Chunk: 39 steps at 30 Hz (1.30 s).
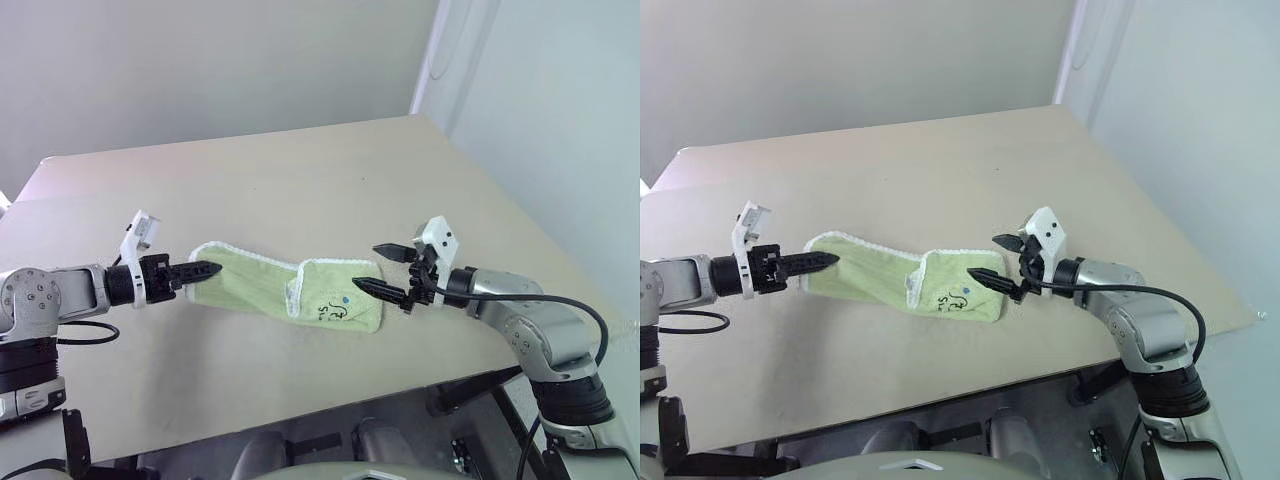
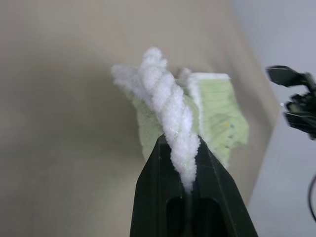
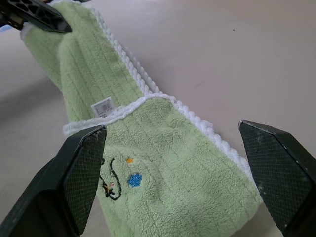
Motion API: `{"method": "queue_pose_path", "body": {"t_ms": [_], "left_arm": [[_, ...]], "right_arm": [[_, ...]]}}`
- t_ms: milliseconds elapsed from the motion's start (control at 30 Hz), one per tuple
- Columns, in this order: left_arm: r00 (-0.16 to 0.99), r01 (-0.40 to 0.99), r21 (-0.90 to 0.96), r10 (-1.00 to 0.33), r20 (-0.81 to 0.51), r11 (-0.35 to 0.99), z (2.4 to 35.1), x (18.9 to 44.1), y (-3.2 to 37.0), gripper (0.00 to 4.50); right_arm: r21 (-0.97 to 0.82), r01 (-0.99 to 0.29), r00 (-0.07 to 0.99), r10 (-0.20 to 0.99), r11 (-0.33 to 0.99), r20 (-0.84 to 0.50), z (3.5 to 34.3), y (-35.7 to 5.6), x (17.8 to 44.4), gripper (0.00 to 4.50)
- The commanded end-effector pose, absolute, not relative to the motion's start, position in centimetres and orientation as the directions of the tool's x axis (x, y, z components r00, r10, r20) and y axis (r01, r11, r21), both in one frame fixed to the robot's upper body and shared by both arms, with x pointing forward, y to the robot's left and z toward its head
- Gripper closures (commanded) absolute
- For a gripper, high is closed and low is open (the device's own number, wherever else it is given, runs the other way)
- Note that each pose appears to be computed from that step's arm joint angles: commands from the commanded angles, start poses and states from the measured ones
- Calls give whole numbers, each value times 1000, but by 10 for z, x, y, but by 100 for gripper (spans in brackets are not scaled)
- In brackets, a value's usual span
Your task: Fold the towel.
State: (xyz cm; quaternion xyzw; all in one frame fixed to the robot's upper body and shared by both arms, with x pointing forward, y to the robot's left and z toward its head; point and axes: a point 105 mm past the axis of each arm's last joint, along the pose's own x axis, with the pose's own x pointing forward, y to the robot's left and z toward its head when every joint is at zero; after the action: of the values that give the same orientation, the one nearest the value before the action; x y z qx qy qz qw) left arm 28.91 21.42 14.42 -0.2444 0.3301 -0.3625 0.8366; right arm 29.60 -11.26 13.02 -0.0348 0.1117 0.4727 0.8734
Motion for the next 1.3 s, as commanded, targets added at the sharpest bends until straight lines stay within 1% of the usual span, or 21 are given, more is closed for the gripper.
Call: {"method": "queue_pose_path", "body": {"t_ms": [33, 133, 267, 400, 533, 700, 833, 1000, 1100, 1267, 1300], "left_arm": [[453, 533, -629, -819, -353, 566, 161, 290, 191, 448], [413, 542, -644, -839, -355, 540, 160, 297, 176, 448], [331, 563, -657, -866, -376, 500, 152, 302, 149, 448], [286, 575, -678, -889, -357, 458, 148, 311, 128, 448], [239, 600, -689, -913, -331, 407, 147, 320, 104, 448], [183, 618, -705, -936, -300, 347, 147, 330, 77, 448], [120, 634, -712, -948, -296, 302, 142, 330, 53, 448], [71, 637, -725, -957, -283, 262, 136, 332, 27, 448], [34, 659, -708, -951, -308, 253, 128, 327, 13, 448], [29, 665, -705, -951, -307, 248, 120, 328, 1, 448], [25, 664, -707, -952, -304, 243, 120, 327, -1, 426]], "right_arm": [[13, -825, 552, 809, 565, -201, 139, -118, 297, 0], [10, -809, 575, 793, 588, -201, 140, -126, 296, 0], [17, -786, 605, 775, 618, -183, 144, -138, 293, 0], [33, -747, 653, 743, 664, -145, 152, -152, 292, 0], [18, -725, 679, 719, 688, -146, 156, -166, 281, 0], [21, -693, 706, 685, 720, -180, 149, -174, 271, 0], [27, -669, 727, 661, 743, -184, 146, -175, 268, 0], [26, -641, 750, 633, 767, -192, 144, -178, 264, 0], [24, -621, 765, 612, 783, -201, 142, -183, 264, 0], [19, -585, 791, 576, 811, -206, 139, -188, 267, 0], [20, -585, 790, 576, 811, -209, 138, -187, 266, 0]]}}
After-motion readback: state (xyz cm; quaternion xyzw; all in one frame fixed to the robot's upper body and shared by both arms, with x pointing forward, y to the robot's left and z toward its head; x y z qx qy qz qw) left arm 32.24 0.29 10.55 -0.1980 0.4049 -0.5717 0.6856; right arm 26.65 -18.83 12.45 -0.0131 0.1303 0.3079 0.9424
